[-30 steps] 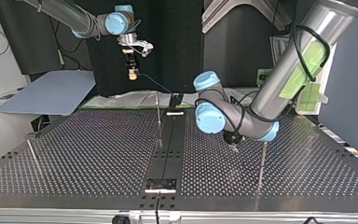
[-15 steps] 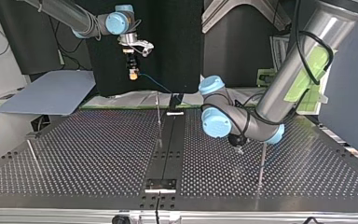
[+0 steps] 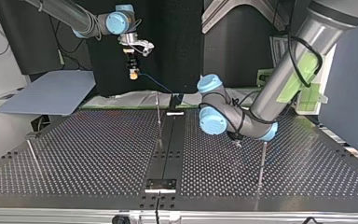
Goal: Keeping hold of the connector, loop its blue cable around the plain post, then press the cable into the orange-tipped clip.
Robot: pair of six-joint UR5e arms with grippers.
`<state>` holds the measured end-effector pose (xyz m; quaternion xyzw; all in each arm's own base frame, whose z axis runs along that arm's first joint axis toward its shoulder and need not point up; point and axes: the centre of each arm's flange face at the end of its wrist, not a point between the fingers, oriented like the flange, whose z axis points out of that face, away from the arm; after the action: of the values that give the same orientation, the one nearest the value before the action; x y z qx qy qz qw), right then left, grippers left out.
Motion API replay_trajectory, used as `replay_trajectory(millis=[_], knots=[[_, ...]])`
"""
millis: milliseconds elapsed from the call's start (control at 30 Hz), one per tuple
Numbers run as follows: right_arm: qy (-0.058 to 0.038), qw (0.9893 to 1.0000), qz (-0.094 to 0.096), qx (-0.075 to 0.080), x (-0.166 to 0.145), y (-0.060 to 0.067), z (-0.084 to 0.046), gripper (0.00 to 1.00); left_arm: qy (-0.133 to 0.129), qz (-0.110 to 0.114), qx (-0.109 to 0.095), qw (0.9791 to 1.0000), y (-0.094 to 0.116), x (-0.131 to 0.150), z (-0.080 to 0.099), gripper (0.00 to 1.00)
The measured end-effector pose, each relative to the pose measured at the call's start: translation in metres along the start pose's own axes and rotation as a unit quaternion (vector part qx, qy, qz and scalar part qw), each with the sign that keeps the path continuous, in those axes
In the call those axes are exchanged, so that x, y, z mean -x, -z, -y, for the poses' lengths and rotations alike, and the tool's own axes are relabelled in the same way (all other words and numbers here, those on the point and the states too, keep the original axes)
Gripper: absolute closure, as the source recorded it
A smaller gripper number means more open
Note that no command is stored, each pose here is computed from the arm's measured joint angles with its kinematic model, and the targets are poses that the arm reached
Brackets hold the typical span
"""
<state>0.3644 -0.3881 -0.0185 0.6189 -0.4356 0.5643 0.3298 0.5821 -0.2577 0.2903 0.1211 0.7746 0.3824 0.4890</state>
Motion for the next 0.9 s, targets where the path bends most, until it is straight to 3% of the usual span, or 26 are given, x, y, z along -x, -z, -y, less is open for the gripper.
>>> replay_trajectory(millis=[600,900], knots=[[-0.0012,1.0,-0.001,0.0,0.0,0.0,0.0,1.0,-0.006,-0.023,-0.004,0.9997,0.005,-0.022,0.012,0.0],[-0.0012,1.0,0.001,0.0,0.0,0.0,0.0,1.0,0.002,-0.017,-0.017,0.9997,0.01,-0.033,0.025,0.0]])
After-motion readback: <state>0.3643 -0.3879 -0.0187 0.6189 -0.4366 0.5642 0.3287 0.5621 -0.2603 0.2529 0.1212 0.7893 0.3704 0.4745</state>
